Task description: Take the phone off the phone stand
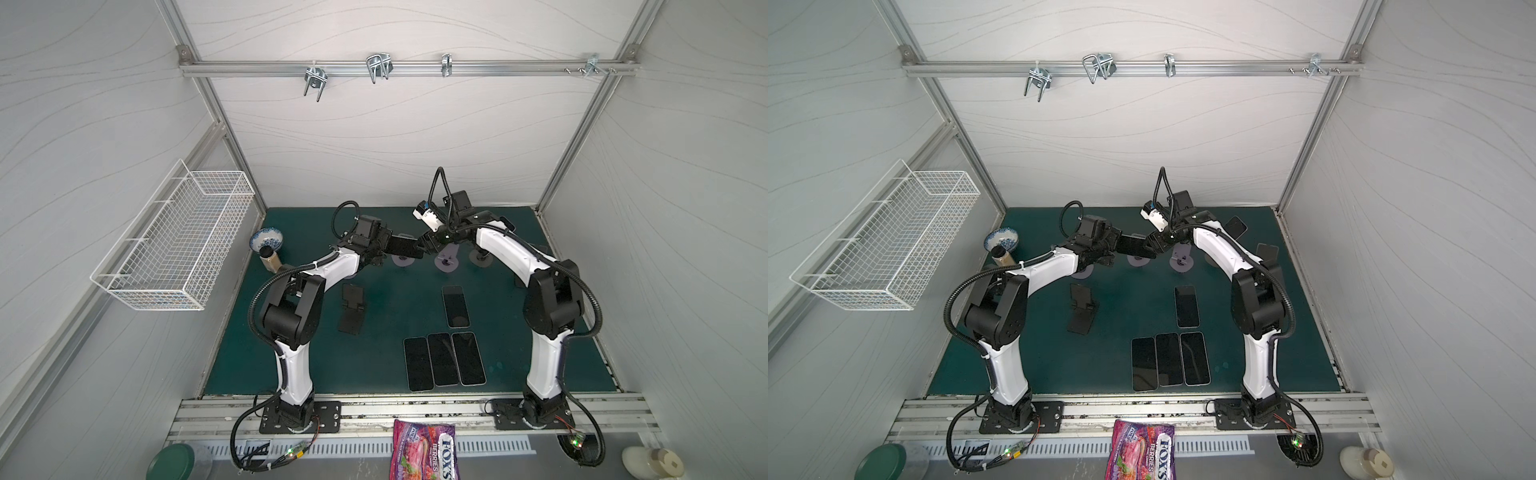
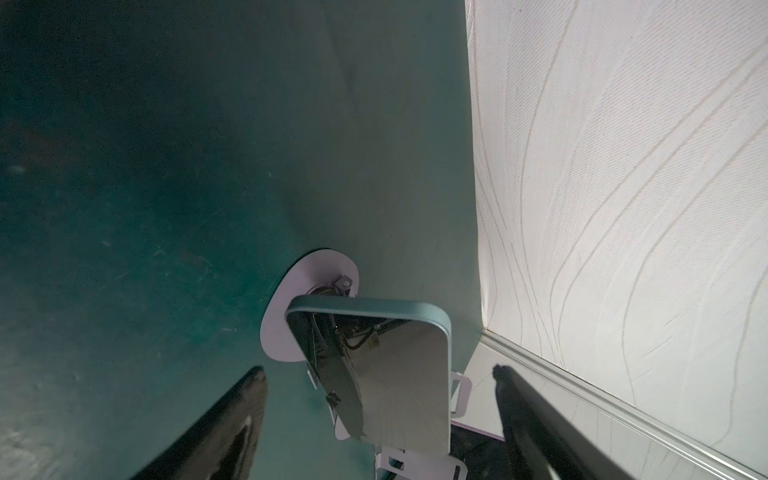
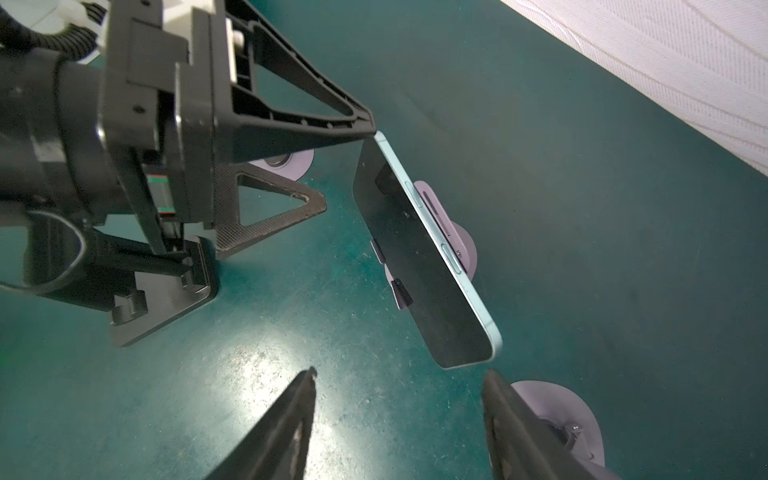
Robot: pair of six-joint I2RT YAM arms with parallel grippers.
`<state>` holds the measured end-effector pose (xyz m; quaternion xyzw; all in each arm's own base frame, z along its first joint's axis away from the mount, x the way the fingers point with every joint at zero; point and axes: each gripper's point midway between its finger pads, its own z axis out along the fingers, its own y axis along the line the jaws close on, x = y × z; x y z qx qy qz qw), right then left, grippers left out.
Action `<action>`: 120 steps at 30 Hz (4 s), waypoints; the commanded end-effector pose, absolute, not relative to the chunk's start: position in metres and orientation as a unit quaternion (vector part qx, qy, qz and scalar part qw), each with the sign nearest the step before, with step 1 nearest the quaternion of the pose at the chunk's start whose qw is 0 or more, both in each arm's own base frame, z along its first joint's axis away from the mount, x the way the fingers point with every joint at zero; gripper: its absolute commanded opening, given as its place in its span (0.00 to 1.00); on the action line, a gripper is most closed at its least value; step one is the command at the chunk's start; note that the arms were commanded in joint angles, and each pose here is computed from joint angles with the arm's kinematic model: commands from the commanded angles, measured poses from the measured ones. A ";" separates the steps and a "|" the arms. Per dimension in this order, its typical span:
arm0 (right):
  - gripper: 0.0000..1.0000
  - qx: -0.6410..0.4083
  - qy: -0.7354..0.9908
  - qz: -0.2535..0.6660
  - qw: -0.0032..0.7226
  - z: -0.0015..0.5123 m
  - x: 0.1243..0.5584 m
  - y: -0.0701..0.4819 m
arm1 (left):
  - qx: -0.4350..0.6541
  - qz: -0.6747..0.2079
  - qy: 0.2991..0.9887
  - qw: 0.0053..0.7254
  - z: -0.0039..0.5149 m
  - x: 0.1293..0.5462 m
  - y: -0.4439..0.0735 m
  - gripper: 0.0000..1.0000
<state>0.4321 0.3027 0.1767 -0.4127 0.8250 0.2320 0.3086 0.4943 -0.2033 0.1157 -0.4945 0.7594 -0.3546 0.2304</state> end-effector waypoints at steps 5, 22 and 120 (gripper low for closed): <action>0.65 -0.430 0.814 0.240 0.309 0.183 0.426 0.305 | -0.518 -0.376 0.724 0.256 0.137 0.503 -0.202 0.87; 0.65 -0.429 0.817 0.235 0.305 0.180 0.422 0.298 | -0.541 -0.360 0.722 0.237 0.125 0.494 -0.215 0.89; 0.65 -0.425 0.818 0.250 0.296 0.170 0.424 0.285 | -0.557 -0.349 0.708 0.258 0.096 0.522 -0.224 0.77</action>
